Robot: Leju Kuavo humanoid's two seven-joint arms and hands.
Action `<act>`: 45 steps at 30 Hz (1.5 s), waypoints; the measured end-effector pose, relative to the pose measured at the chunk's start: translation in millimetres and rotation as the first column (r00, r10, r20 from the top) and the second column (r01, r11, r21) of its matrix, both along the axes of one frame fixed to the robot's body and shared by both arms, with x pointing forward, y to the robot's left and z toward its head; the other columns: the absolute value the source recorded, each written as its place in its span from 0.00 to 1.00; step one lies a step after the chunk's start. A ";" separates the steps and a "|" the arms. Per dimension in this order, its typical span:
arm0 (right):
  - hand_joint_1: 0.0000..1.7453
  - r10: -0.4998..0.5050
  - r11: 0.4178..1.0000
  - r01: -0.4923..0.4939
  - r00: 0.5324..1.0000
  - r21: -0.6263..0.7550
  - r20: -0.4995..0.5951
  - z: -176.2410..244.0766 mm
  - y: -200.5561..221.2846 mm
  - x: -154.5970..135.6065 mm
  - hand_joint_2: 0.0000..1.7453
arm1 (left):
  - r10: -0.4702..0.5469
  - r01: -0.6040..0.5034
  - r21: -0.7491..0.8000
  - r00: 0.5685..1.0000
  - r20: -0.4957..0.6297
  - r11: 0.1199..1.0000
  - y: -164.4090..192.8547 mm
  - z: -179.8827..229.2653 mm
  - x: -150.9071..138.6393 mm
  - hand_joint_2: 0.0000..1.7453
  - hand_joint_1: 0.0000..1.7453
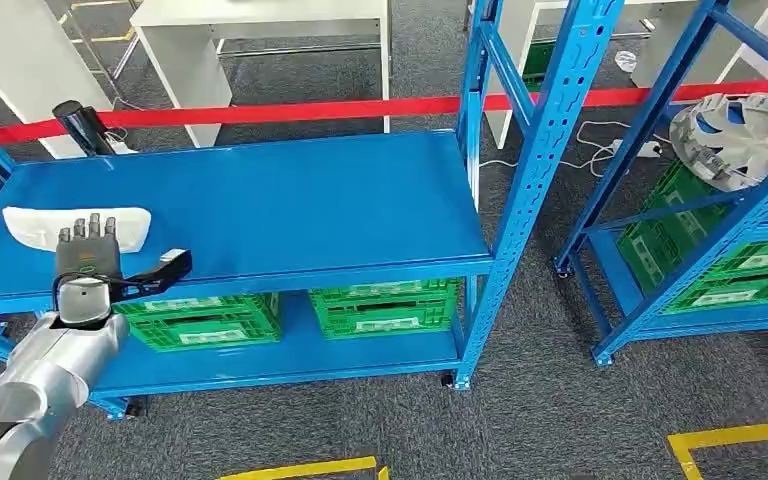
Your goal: Take the parts from the cabinet and place them on the table.
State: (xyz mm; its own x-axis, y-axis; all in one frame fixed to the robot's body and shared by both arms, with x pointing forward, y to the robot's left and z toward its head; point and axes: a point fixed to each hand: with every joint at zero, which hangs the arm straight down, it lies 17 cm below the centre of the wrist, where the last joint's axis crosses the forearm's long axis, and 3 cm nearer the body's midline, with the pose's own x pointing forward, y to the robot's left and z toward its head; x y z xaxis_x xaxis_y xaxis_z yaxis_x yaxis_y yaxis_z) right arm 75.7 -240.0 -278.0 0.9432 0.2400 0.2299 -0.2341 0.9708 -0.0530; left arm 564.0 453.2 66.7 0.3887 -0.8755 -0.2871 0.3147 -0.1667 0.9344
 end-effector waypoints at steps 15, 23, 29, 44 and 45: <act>0.00 0.000 1.000 0.000 1.000 0.000 0.000 0.0 0.0 0.1 0.00 | 0.002 -0.002 0.001 1.000 0.000 1.000 0.3 0.0 -0.2 1.00 0.00; 0.00 0.002 1.000 -0.002 1.000 0.000 0.002 0.0 0.0 0.0 0.00 | 0.010 -0.008 -0.038 0.998 0.055 0.999 0.7 5.3 2.4 0.00 0.00; 0.00 0.003 1.000 -0.003 1.000 0.004 0.007 0.3 1.3 0.6 0.00 | 0.021 -0.008 -0.107 0.993 0.118 0.994 5.7 23.7 13.3 0.00 0.00; 0.00 0.002 1.000 -0.002 1.000 0.007 0.003 0.2 3.0 -1.5 0.00 | 0.049 -0.030 -0.139 0.990 0.133 0.990 10.8 29.3 15.0 0.00 0.00; 0.00 0.002 1.000 -0.002 1.000 0.007 0.004 0.3 3.2 -0.9 0.00 | 0.049 -0.030 -0.139 0.990 0.133 0.990 11.4 29.4 15.0 0.00 0.00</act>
State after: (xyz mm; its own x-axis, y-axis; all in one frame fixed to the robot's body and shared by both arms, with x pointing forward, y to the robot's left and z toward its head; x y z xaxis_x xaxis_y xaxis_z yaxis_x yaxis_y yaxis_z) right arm 74.8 -236.8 -277.8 0.9417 0.2400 0.2357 -0.2356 0.9707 -0.0468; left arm 579.0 464.6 96.1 0.4512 -0.8858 -0.1085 0.1870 -0.0250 0.9820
